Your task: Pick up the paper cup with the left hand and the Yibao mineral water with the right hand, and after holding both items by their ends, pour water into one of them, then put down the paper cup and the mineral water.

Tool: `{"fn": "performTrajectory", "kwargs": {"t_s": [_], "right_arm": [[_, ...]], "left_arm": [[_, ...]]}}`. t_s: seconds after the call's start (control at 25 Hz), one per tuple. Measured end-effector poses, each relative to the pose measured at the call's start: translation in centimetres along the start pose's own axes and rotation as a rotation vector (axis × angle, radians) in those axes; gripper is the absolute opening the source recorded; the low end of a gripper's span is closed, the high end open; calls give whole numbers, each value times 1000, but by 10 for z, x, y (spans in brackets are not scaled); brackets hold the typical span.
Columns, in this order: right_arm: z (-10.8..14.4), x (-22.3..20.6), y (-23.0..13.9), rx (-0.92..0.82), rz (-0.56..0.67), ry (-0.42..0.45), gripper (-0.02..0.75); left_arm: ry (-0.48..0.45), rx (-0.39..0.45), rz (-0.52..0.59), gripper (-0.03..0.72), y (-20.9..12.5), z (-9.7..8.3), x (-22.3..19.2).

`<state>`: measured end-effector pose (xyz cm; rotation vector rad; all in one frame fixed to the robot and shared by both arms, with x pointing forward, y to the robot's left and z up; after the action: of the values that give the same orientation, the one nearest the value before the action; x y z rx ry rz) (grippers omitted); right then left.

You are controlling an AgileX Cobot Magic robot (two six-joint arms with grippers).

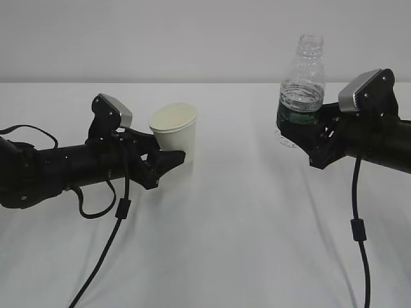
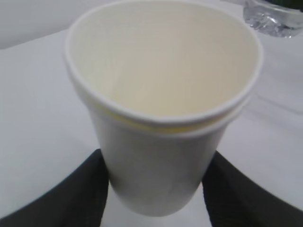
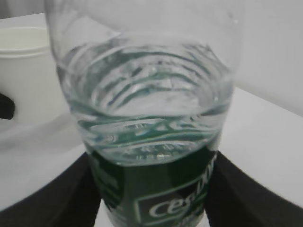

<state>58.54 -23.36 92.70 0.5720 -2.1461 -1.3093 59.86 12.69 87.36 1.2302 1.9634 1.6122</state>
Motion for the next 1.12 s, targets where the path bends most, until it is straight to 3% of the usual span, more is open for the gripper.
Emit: {"fn": "performTrajectory", "kwargs": {"t_s": [0.64, 1.12], "right_arm": [[7, 0, 0, 48, 1, 64, 457], [11, 1, -4, 95, 33, 101, 457]], "left_arm": [[-146, -31, 53, 419, 5, -22, 4], [-236, -74, 97, 415, -3, -49, -6]]}}
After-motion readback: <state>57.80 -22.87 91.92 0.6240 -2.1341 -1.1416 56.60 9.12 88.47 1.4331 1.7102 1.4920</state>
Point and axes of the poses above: a point on each arm's last joint axis where the gripper is mounted, x pointing back along that axis away from the gripper, z along the wrist's bending axis when the last joint is at zero, y = z × x, the point moved 2 cm from there along -x, pointing out along that axis toward the gripper, and after that the axes turned 14 degrees about x, right-handed, at the moved point
